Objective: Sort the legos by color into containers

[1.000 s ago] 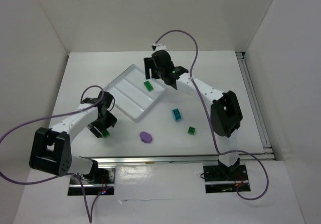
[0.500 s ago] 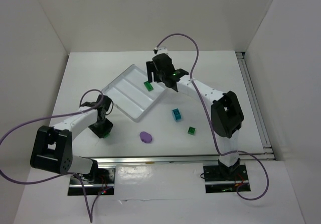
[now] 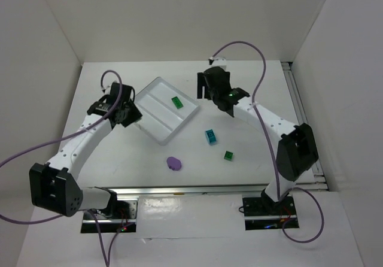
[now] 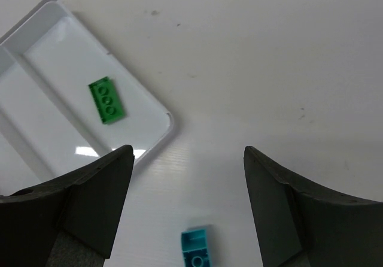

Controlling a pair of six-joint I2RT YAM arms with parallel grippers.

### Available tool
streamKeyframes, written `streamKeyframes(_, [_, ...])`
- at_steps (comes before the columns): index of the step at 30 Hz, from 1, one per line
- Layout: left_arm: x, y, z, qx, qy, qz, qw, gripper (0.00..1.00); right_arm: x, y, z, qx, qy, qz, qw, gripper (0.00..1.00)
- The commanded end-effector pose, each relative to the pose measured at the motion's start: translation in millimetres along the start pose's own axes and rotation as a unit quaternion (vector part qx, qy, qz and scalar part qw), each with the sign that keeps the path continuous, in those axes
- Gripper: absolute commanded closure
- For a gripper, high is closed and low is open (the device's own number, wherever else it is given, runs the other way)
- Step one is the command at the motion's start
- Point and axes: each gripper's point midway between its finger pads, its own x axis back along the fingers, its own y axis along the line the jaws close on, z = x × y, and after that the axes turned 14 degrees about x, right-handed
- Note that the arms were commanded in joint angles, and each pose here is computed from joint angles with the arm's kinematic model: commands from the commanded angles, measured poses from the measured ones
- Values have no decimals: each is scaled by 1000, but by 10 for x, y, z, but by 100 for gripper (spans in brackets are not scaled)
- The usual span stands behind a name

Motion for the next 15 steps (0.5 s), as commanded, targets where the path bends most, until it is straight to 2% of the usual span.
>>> streamKeyframes(1, [80, -697, -142, -55, -8, 99, 994, 66, 238, -478, -100, -46, -24, 53, 997, 19])
streamKeyframes(2, [-109, -772, -79, -71, 3, 86, 994, 66, 268, -561, -68, -58, -21, 55, 997, 19])
streamKeyframes(3, [-91, -1007, -160, -73, 0, 108, 992, 66, 307, -601, -22, -63, -17, 55, 996, 19])
streamKeyframes(5, [-238, -1186, -161, -83, 4, 105, 991, 66, 452, -677, 123, -69, -7, 51, 996, 19])
streamKeyframes(6, [-482, -1217, -83, -89, 22, 87, 992, 66, 506, -691, 173, -74, -4, 51, 996, 19])
streamKeyframes(7, [-467, -1453, -115, -96, 19, 107, 989, 66, 605, -744, 292, -80, 8, 52, 995, 19])
streamKeyframes(9, [-708, -1667, -119, -104, 25, 107, 988, 65, 714, -739, 441, -78, 23, 50, 995, 19])
streamKeyframes(12, [-908, -1788, -58, -116, 32, 101, 988, 63, 937, -807, 757, -87, 59, 65, 992, 19])
streamKeyframes(15, [-1159, -1883, -26, -118, 37, 92, 988, 62, 1143, -705, 1093, -102, 93, 41, 990, 19])
